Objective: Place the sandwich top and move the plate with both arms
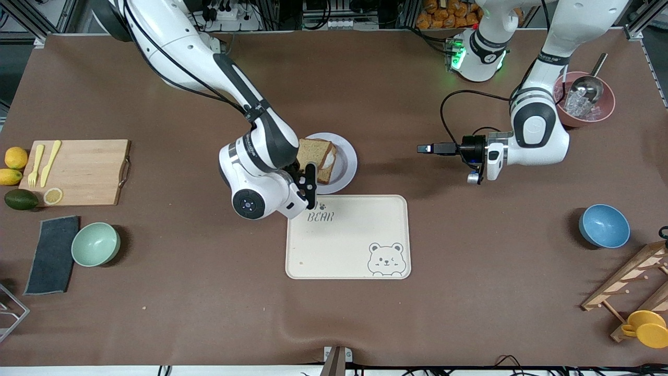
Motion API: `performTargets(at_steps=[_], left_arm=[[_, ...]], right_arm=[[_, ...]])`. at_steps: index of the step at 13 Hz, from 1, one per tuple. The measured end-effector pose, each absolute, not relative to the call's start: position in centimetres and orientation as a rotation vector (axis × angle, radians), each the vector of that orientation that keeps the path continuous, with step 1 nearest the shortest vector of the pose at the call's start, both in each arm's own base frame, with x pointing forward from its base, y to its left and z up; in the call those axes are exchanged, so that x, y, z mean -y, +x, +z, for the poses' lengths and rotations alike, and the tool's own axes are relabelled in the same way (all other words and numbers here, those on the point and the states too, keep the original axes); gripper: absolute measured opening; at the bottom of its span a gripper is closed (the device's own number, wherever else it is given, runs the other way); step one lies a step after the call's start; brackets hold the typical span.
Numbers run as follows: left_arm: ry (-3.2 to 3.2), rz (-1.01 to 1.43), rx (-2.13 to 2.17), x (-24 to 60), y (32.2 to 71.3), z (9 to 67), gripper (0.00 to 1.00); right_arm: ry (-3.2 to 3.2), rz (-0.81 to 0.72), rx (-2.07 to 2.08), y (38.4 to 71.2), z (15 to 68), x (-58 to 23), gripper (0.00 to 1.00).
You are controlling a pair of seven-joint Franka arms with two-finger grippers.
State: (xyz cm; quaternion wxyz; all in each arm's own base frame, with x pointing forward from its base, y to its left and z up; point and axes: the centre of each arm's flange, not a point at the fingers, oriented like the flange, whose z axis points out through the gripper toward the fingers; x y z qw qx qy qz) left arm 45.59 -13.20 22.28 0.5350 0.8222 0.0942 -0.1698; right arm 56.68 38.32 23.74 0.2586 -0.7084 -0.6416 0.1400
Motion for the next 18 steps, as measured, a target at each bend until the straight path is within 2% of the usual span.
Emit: performTargets(at_steps=[6, 8, 14, 15, 18], left_arm=[[1.856, -0.313, -0.192, 14.9, 43.8, 18.4, 0.94], [1.821, -0.287, -0.189, 16.1, 42.7, 16.4, 0.93], [1.813, -0.291, -0.215, 18.7, 41.2, 14.0, 0.88], [1.825, -0.29, -0.21, 19.3, 41.1, 14.0, 0.87], [1.88, -0.299, -0.164, 21.5, 40.5, 13.8, 0.81]], right_arm=[[-1.966, 0.373, 1.683, 57.6, 23.7, -38.3, 0.07], [-1.963, 0.368, 1.661, 57.5, 23.6, -38.5, 0.24], [-1.965, 0.351, 1.647, 57.9, 23.9, -38.3, 0.96], [-1.97, 0.346, 1.645, 58.2, 24.2, -38.1, 1.0], [-2.051, 0.344, 1.582, 60.7, 26.5, -34.2, 1.0]])
